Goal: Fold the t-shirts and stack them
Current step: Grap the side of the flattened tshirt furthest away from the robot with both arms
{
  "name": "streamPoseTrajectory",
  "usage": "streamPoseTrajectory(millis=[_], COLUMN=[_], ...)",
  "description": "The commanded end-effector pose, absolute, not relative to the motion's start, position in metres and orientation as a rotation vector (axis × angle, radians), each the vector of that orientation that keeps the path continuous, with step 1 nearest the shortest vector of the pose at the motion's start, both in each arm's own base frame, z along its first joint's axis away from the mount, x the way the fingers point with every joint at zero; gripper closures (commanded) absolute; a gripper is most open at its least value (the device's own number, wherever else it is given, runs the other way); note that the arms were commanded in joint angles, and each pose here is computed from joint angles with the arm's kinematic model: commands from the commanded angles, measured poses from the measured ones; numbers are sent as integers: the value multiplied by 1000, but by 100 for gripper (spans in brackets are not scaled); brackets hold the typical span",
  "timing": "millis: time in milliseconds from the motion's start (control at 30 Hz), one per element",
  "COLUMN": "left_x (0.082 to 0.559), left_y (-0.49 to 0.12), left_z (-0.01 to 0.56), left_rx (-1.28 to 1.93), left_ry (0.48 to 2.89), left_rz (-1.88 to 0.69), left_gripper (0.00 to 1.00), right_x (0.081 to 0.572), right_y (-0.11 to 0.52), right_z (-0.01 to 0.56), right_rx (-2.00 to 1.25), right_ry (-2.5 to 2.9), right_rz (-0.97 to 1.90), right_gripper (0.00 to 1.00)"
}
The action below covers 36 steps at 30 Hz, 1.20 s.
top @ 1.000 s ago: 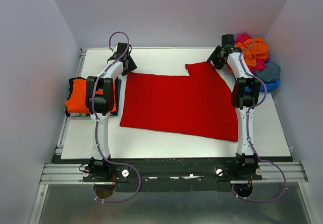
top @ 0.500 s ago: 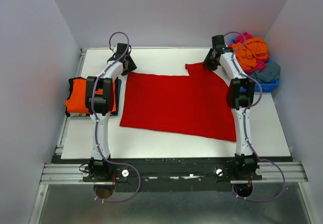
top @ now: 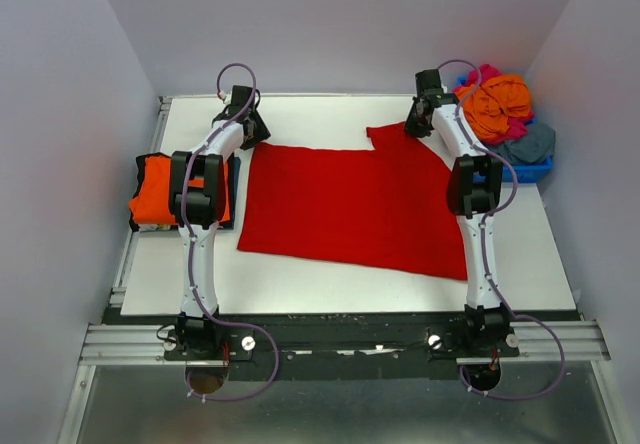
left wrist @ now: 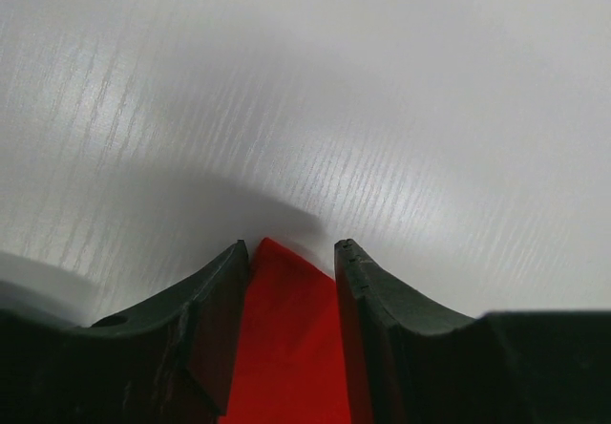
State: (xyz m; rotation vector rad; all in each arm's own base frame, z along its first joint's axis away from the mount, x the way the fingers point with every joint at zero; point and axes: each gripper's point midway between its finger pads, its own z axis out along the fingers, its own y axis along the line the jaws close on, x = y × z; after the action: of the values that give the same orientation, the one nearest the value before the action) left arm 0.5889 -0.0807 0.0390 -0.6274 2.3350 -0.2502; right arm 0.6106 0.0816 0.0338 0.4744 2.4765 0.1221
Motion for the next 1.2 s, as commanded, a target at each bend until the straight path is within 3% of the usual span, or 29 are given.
streamPoseTrajectory(millis=[0,200,433,767,1167], left_x=[571,567,560,567,574], left_y=[-79,-76,-71,-74,-71], left_z=[12,8,4,14,67], left_rx=[-647,-654,-657,-606,-530], left_ry=[2440,2464,2482,2456,2305], left_rz=[-205,-173,-133,-154,-123], left_gripper=[47,47,61,100,100], right_x=[624,626,628,629,617], right_y=[71,69,63,58,54], right_z=[73,71,82,98,126], right_rx=[438,451,438,412,387], right_ry=[2375,2373,2344,2309,2280], right_rz=[85,120,108,105,116], right_gripper=[72,99,99,99,99])
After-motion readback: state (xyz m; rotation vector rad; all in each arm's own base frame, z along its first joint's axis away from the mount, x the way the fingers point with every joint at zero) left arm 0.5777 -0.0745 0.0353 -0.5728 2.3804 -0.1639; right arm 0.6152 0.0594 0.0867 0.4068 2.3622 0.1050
